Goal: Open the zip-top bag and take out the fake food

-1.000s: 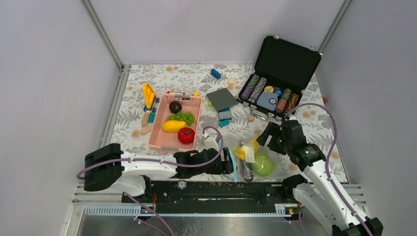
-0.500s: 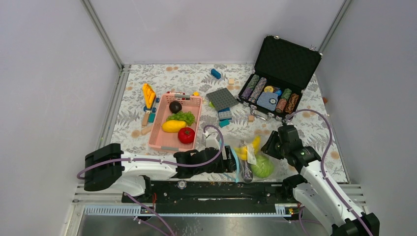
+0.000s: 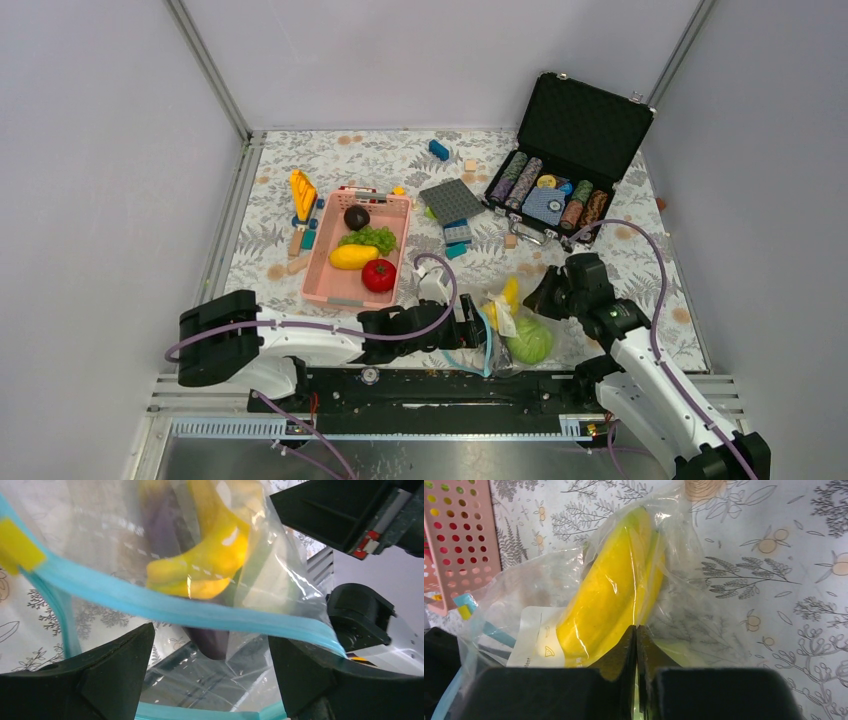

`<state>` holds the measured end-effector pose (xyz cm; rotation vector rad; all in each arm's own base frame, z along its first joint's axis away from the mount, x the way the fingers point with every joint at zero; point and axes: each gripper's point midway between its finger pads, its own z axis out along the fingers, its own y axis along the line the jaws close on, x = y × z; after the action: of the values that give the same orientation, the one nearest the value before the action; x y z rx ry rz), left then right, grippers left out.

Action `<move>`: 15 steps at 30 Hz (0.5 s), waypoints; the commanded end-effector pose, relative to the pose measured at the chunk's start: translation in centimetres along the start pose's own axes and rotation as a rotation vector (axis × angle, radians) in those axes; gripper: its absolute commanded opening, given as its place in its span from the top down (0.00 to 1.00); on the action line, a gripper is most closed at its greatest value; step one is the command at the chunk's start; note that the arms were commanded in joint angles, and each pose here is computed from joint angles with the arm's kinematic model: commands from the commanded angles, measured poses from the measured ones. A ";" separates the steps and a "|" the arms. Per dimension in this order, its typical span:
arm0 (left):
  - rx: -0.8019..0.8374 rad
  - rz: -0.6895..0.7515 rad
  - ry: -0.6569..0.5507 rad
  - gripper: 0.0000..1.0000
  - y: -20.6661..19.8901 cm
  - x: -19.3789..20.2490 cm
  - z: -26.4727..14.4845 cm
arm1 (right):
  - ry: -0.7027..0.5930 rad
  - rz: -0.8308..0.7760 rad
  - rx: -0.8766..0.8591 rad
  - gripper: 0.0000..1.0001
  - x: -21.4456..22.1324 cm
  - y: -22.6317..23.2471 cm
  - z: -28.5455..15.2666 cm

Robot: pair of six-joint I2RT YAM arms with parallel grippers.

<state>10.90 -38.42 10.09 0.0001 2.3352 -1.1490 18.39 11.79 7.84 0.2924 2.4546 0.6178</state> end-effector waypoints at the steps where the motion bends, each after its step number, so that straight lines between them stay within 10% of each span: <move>1: -0.024 -0.030 -0.081 0.14 0.5 -1.6 0.7 | 0.025 -0.041 -0.102 0.97 0.3 1.7 0.2; 15: 0.104 -0.049 -0.230 0.14 -0.3 -4.4 2.0 | 0.068 -0.018 -0.154 0.98 1.0 2.6 0.8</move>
<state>13.74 -37.96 8.66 -0.1349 2.2619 -1.0958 18.14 13.63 7.24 0.2302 2.4793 0.7427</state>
